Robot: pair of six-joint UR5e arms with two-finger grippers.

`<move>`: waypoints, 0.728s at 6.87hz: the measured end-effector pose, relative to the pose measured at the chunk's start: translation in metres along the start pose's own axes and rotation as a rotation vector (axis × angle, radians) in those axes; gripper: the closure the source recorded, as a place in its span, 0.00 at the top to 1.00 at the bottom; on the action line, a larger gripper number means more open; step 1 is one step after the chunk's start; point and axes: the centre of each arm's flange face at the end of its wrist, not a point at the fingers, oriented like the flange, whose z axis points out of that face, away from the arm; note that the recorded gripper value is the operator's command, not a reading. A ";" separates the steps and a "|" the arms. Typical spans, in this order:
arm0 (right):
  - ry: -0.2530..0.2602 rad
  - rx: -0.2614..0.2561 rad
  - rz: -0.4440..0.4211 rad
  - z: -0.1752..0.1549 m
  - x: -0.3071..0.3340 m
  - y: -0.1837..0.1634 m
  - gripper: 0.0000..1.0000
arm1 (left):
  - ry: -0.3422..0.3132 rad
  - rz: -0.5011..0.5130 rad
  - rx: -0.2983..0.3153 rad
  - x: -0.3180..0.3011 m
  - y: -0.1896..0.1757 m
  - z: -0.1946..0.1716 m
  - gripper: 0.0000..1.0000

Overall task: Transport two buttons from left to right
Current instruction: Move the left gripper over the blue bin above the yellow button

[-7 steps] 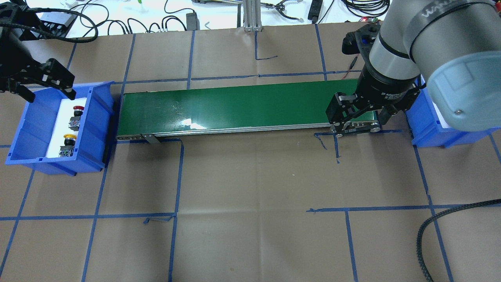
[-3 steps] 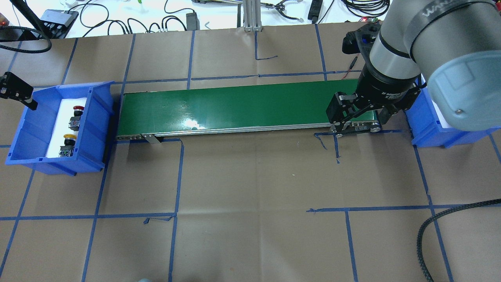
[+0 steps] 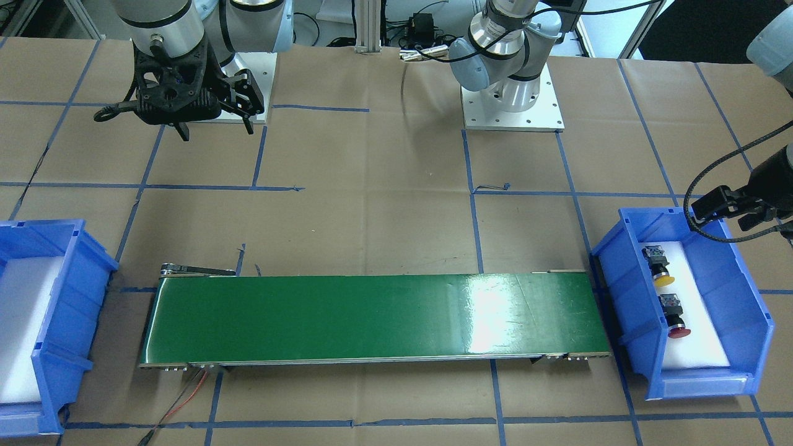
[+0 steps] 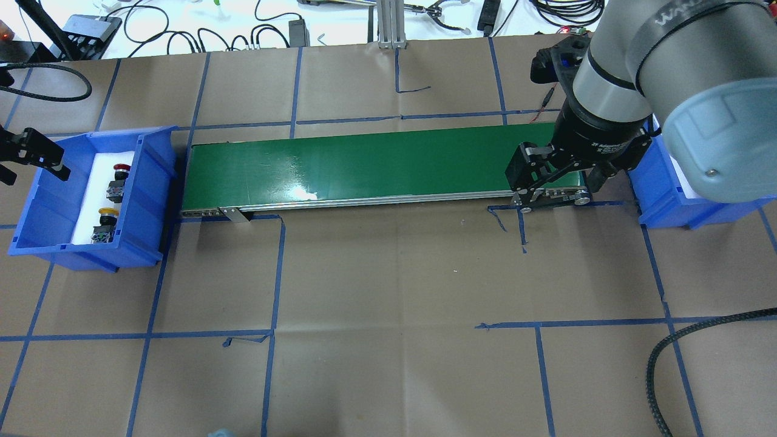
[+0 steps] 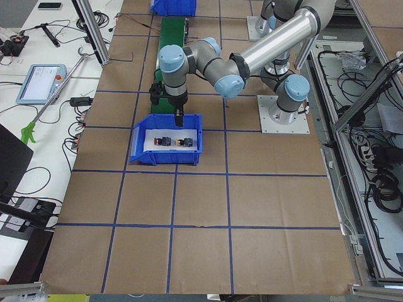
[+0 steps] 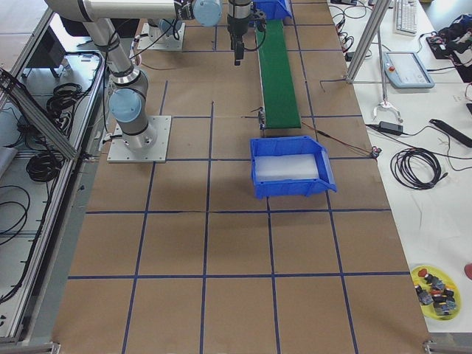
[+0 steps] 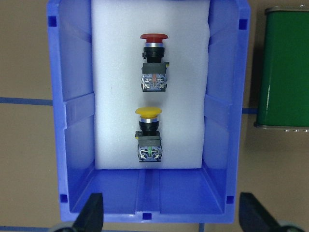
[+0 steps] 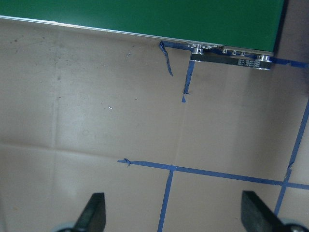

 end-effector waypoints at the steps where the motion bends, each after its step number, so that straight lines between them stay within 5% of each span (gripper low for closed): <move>1: 0.000 0.000 0.000 0.000 0.000 0.000 1.00 | -0.004 0.003 0.008 -0.004 -0.006 0.015 0.99; 5: 0.000 -0.001 0.000 0.001 0.000 0.000 1.00 | -0.050 0.007 0.079 -0.001 -0.004 0.095 0.99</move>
